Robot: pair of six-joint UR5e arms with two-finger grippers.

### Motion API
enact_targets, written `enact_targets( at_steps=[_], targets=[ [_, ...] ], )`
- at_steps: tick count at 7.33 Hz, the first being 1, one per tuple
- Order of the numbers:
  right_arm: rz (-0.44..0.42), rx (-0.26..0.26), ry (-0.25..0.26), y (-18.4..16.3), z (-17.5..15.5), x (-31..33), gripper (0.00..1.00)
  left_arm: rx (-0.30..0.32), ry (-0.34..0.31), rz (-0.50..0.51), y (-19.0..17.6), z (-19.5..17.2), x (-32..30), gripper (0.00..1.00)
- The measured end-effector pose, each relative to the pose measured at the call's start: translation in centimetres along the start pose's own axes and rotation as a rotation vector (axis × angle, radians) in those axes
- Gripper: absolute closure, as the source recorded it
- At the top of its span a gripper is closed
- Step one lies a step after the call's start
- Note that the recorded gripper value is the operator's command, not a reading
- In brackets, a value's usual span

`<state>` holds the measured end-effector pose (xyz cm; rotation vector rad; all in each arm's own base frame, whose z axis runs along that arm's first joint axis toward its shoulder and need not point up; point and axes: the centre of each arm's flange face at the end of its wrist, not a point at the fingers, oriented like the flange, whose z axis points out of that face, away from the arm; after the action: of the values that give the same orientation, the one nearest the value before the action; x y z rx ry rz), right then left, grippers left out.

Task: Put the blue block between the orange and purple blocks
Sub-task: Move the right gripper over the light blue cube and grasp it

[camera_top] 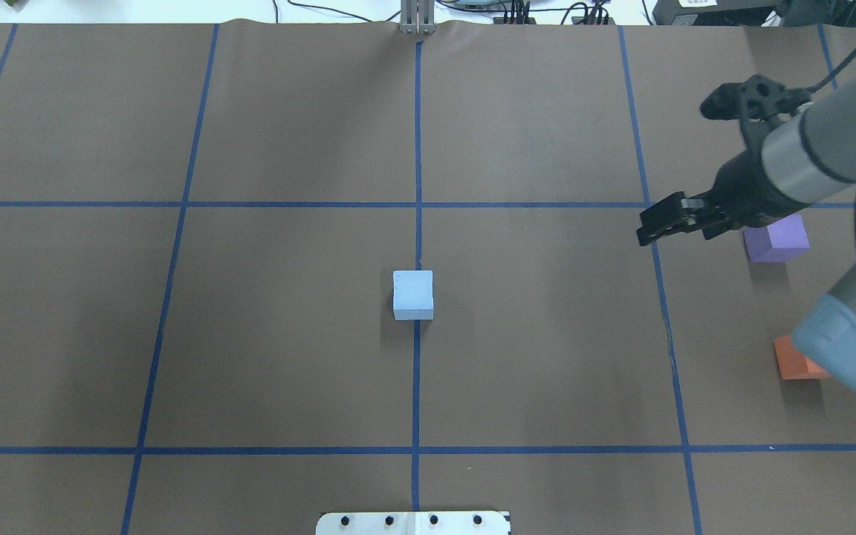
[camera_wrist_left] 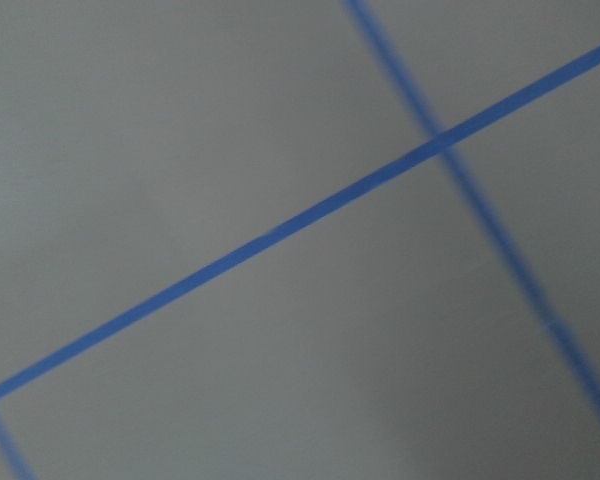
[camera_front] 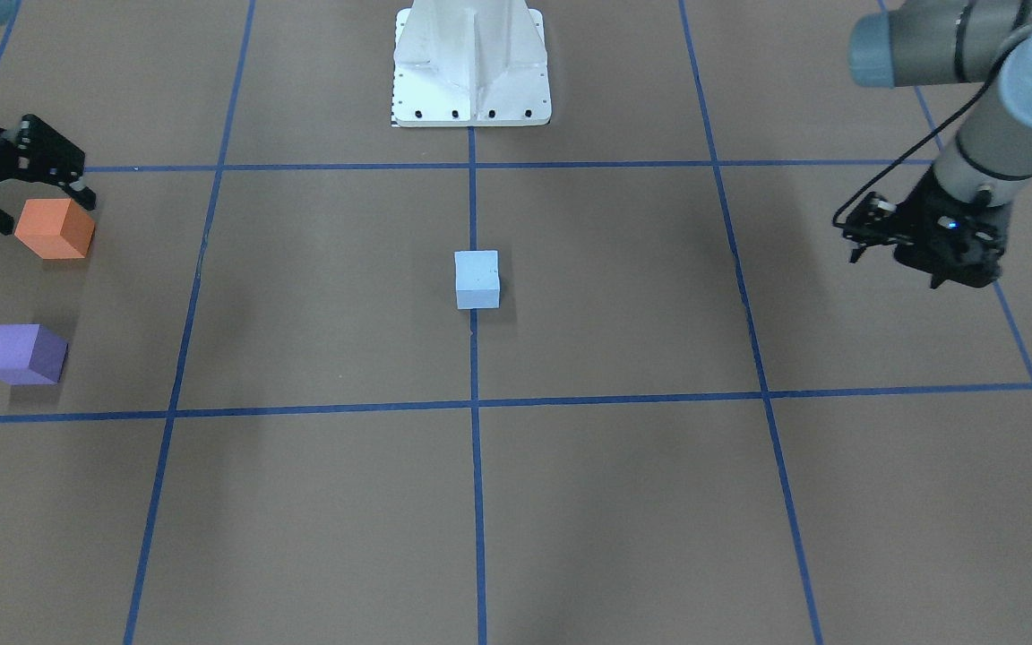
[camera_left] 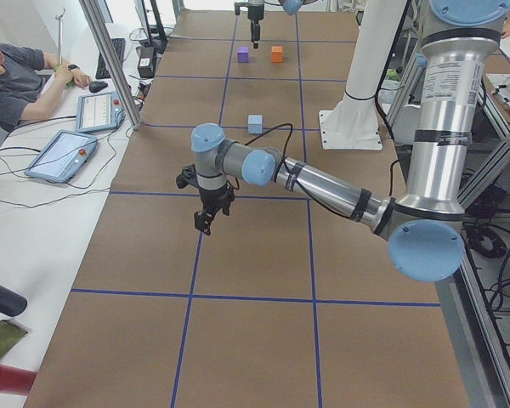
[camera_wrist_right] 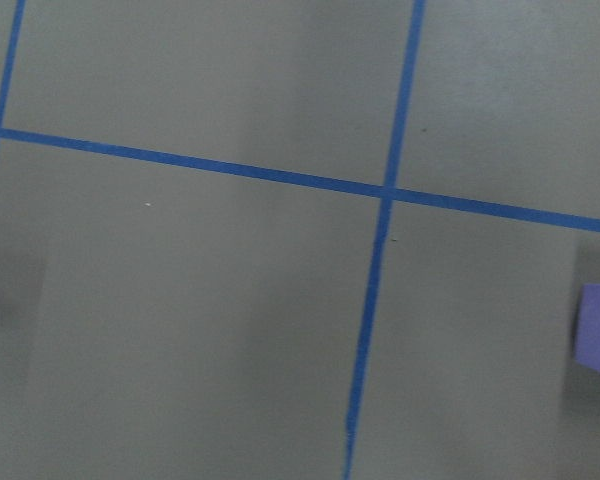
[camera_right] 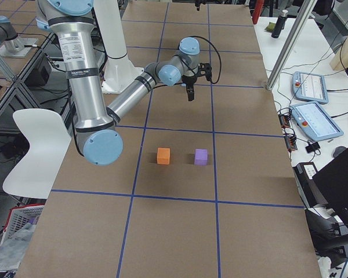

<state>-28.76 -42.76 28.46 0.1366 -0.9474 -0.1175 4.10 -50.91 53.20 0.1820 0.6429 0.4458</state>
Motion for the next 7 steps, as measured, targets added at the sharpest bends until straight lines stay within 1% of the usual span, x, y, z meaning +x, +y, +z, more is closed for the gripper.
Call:
enact_targets(
  at_steps=[1,2,3,4,5,7],
  targets=[
    [-0.005,0.002,0.018,0.9,2.3,-4.9,0.00,0.011,0.020,-0.089,4.4,-0.4,-5.9,0.00],
    [-0.016,0.007,0.050,1.1,4.4,-9.5,0.00,0.026,0.028,-0.131,7.6,-1.0,-9.5,0.00],
    [-0.021,0.013,0.087,0.8,6.9,-13.9,0.00,0.036,0.042,-0.145,10.2,-1.1,-11.5,0.00],
    [-0.018,0.016,0.115,0.1,9.3,-17.7,0.00,0.044,0.063,-0.157,12.2,-0.8,-12.1,0.00],
    [-0.015,0.015,0.133,-0.8,11.1,-20.7,0.00,0.049,0.075,-0.164,13.1,-0.7,-12.3,0.00],
    [-0.007,0.010,0.166,-2.6,14.0,-24.6,0.00,0.055,0.080,-0.169,13.6,-0.8,-12.4,0.00]
  ],
)
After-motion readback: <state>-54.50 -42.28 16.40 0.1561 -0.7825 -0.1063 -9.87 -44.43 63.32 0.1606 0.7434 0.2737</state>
